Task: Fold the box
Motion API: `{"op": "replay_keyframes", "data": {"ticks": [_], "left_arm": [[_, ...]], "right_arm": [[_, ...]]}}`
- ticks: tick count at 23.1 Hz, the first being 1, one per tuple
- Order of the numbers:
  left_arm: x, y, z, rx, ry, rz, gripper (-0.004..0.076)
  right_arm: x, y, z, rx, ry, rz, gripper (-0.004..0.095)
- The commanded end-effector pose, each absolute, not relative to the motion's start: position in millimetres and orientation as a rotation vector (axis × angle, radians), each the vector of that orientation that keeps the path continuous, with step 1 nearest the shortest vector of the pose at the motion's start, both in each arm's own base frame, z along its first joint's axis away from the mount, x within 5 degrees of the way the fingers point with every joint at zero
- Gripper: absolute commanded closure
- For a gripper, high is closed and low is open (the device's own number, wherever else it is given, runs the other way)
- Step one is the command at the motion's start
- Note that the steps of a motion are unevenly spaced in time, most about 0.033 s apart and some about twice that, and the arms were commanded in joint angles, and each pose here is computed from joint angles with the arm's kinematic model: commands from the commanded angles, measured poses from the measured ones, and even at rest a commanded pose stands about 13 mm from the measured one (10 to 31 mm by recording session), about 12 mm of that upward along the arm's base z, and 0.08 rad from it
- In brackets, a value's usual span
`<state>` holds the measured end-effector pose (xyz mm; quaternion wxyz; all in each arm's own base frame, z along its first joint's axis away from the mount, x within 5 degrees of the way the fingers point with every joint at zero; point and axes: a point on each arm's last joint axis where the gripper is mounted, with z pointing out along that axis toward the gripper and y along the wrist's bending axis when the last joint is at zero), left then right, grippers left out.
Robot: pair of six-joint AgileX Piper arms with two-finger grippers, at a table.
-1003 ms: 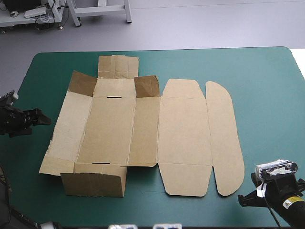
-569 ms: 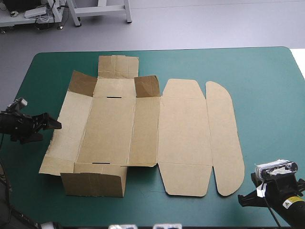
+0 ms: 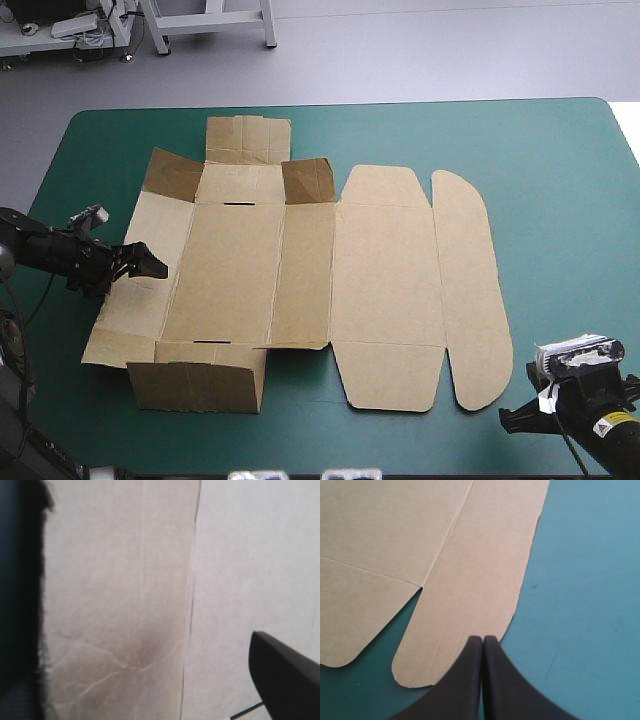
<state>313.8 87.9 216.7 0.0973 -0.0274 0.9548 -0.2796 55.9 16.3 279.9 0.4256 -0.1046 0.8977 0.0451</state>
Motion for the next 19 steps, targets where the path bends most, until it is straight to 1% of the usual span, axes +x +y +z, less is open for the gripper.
{"op": "replay_keyframes", "data": {"ticks": [1,3,6,7,8,9,11,15,19], "left_arm": [[308.9,77.0,234.9,-0.040,2.807,-0.934,0.0052],[309.0,76.9,234.0,-0.048,2.809,-0.939,0.0078],[309.1,77.1,233.4,-0.055,2.812,-0.940,0.0323],[309.0,77.1,233.4,-0.055,2.814,-0.939,0.0424],[308.8,77.4,233.2,-0.052,2.817,-0.935,0.0496],[308.7,77.5,233.1,-0.051,2.819,-0.933,0.0546],[309.4,77.8,230.2,-0.056,2.825,-0.940,0.0604],[306.0,76.0,223.4,-0.061,2.839,-0.966,0.0657],[301.9,77.1,211.5,-0.027,2.891,-0.956,0.0732]], "right_arm": [[59.2,16.7,290.9,-0.254,2.175,0.111,0.0926],[59.2,16.7,290.9,-0.254,2.175,0.111,0.0926],[59.2,16.8,290.9,-0.253,2.175,0.113,0.0926],[59.2,16.8,290.9,-0.253,2.175,0.113,0.0926],[59.2,16.8,290.9,-0.253,2.175,0.113,0.0926],[59.2,16.8,290.9,-0.253,2.175,0.113,0.0926],[59.2,16.8,290.9,-0.253,2.175,0.113,0.0926],[59.3,16.8,291.1,-0.251,2.173,0.114,0.0926],[59.3,16.7,291.1,-0.247,2.174,0.114,0.0926]]}}
